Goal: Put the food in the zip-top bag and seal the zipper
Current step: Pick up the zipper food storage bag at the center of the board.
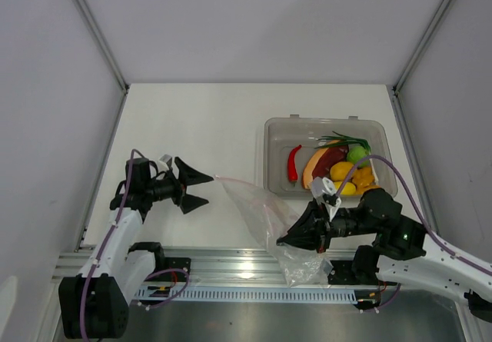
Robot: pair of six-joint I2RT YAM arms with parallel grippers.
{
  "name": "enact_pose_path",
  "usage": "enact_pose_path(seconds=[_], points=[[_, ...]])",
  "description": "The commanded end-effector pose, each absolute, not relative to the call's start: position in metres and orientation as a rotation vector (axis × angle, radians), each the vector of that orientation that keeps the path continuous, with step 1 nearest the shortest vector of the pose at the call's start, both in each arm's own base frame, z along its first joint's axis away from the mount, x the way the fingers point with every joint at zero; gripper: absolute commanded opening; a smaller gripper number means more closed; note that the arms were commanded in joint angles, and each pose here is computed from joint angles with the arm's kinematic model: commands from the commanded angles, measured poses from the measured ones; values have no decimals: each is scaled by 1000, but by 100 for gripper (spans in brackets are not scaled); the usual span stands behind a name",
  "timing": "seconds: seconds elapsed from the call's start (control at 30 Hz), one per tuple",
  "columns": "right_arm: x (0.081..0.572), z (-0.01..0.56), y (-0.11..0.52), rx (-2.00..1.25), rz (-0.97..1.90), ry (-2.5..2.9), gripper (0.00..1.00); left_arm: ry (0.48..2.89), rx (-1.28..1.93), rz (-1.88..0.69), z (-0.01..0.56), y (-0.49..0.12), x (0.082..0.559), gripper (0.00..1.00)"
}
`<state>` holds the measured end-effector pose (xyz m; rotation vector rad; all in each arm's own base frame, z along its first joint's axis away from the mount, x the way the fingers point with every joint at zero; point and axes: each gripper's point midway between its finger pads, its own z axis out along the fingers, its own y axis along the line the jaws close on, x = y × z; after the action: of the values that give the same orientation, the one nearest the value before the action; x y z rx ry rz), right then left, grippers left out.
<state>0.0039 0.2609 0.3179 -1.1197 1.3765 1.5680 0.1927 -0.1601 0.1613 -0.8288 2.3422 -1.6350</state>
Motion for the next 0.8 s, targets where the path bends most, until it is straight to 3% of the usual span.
enact_pose_path(seconds=[0.0, 0.27, 0.53, 0.77], points=[[4, 349, 267, -1112, 1577, 1247, 0, 2300, -702, -1675, 174, -162, 194, 97], [61, 385, 264, -610, 1526, 1387, 0, 2040, -330, -1598, 203, -162, 195, 85], [73, 410, 251, -300, 1662, 1451, 0, 1874, -141, -1668, 218, -168, 187, 86], [63, 443, 250, -231, 1847, 1372, 0, 1763, 85, -1720, 237, -184, 169, 85]])
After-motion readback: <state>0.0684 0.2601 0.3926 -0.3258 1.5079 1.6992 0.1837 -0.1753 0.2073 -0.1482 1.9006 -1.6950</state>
